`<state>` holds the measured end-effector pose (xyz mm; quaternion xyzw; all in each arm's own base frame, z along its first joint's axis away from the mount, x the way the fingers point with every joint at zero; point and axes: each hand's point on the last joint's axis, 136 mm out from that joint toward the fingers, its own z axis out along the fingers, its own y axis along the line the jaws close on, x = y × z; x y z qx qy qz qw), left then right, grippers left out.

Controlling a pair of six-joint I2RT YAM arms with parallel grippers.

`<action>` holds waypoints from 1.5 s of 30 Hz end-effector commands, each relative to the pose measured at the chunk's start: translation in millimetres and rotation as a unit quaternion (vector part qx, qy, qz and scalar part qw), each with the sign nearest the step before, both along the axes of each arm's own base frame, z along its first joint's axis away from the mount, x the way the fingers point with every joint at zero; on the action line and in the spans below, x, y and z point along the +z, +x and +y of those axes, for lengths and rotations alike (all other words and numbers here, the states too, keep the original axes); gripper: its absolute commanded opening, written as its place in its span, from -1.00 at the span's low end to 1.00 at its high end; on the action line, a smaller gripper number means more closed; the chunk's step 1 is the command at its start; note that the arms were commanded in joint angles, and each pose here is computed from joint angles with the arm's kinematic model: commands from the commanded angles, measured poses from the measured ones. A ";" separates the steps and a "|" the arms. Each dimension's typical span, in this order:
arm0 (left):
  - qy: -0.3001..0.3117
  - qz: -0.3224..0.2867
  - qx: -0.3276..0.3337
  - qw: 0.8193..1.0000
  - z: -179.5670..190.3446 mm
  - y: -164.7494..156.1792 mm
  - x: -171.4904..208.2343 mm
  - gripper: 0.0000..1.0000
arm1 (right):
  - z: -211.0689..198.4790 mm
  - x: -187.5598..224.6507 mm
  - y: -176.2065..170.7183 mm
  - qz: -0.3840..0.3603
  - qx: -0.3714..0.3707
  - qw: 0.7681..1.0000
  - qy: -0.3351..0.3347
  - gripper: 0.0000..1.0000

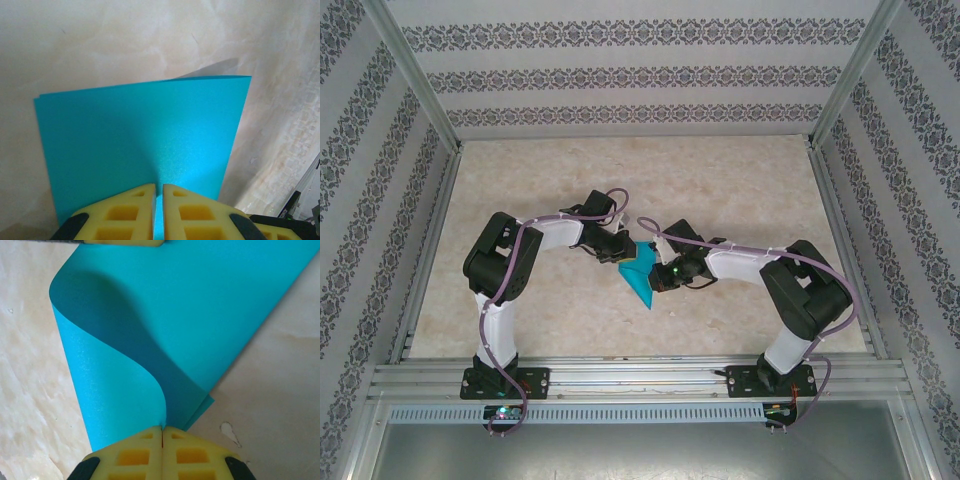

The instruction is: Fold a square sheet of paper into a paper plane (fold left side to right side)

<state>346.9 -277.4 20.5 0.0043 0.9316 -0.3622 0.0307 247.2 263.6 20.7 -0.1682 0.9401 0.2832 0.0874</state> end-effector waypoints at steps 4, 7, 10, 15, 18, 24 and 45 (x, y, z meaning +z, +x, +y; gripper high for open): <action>0.032 0.022 -0.007 0.999 6.6 -12.8 -15.6 -0.73 | -2.6 -1.7 6.9 -0.007 0.002 1.000 -0.015 -1.00; 0.033 0.021 -0.007 0.999 6.9 -12.5 -15.4 -0.73 | -3.1 -3.2 6.7 -0.006 0.003 1.000 -0.017 -1.00; 0.034 0.023 -0.007 0.999 7.2 -13.5 -16.5 -0.73 | -3.8 -4.0 6.3 -0.005 0.002 1.000 -0.019 -1.00; 0.033 0.022 -0.007 0.999 7.2 -13.2 -16.3 -0.73 | -4.0 -5.7 6.8 -0.005 0.002 1.000 -0.022 -1.00; 0.033 0.022 -0.008 0.999 6.8 -13.4 -16.2 -0.73 | -4.4 -6.3 7.4 -0.005 0.001 1.000 -0.023 -1.00; 0.033 0.023 -0.007 0.999 6.8 -13.4 -16.3 -0.73 | -4.3 -6.1 8.9 -0.007 0.000 1.000 -0.024 -1.00; 0.032 0.023 -0.003 0.999 7.8 -15.0 -17.5 -0.73 | -1.1 3.2 5.9 -0.009 0.010 1.000 -0.012 -1.00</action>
